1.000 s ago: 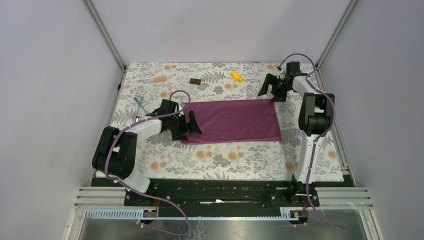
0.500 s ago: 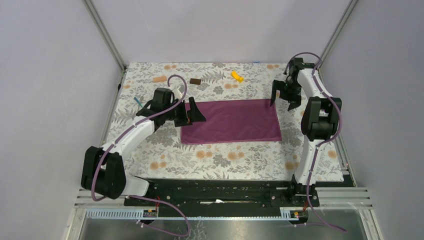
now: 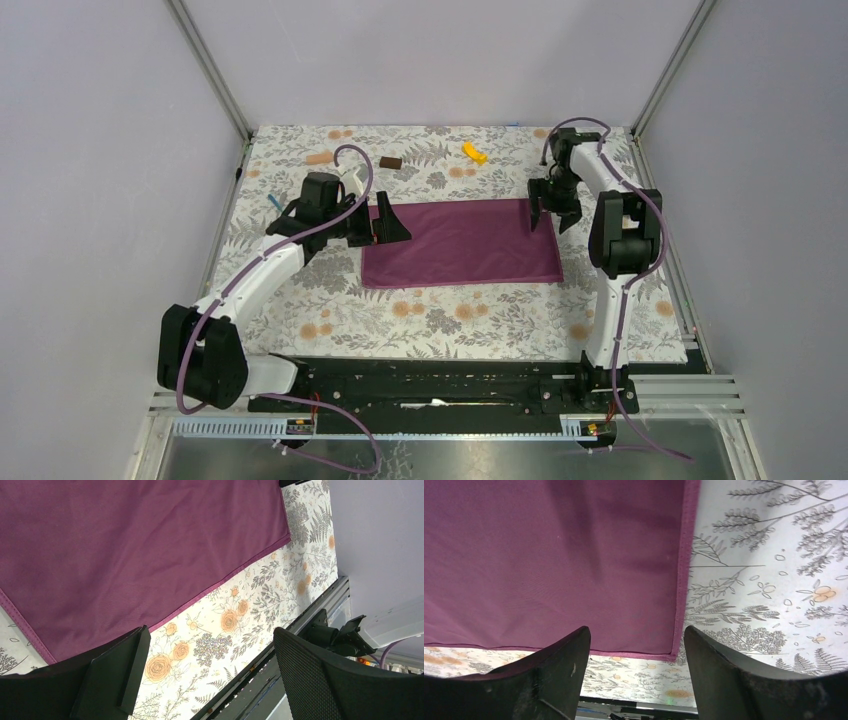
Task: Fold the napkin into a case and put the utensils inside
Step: Pick up the rectangle-folded napkin from the center of the board.
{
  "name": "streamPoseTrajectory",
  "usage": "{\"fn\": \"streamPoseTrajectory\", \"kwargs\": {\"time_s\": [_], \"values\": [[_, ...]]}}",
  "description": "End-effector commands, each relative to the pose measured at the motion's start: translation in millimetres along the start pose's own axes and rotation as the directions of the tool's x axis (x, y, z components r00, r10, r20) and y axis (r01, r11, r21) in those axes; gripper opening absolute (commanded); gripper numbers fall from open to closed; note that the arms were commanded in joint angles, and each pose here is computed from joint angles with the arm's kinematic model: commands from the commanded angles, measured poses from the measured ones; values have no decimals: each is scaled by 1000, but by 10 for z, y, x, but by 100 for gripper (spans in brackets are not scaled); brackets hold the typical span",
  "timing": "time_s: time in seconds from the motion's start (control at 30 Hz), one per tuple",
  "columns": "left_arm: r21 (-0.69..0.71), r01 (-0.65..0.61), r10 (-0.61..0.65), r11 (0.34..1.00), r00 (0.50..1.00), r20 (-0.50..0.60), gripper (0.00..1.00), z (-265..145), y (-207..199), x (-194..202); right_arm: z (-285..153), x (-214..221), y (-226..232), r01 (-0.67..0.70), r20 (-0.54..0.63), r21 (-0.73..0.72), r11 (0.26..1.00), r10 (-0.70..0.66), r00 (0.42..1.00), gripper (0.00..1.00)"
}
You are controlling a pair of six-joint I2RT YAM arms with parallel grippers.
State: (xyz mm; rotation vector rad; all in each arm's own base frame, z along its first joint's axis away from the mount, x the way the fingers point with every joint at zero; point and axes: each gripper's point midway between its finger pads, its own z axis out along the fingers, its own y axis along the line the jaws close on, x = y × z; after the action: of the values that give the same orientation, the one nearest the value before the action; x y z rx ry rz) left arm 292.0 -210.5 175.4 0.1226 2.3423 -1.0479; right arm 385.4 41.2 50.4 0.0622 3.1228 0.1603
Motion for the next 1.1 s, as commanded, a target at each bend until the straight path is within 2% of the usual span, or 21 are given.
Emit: {"fn": "streamPoseTrajectory", "kwargs": {"time_s": [0.0,0.1,0.3,0.63,0.8,0.93,1.07], "values": [[59,-88,85,994,995,52,99,-89,-188,-154,125,1,-61,24,0,58,998,-24,1000,73],[59,-89,86,994,995,49,99,-74,-167,-129,168,-3,-80,21,5,66,998,-21,1000,70],[58,-86,84,995,996,37,99,-47,-125,-76,277,74,-148,26,-29,90,996,-24,999,71],[54,-94,92,994,995,39,99,-61,-122,-71,493,71,-149,13,-36,51,999,-11,999,70],[52,-96,94,994,995,40,99,-65,-119,-68,655,134,-221,18,-50,73,997,-14,999,64],[48,-96,94,994,995,41,99,-66,-112,-70,784,227,-245,8,-61,97,995,-3,998,55],[48,-96,94,994,995,42,99,-68,-114,-71,885,309,-266,23,-62,161,987,-14,998,51]]}}
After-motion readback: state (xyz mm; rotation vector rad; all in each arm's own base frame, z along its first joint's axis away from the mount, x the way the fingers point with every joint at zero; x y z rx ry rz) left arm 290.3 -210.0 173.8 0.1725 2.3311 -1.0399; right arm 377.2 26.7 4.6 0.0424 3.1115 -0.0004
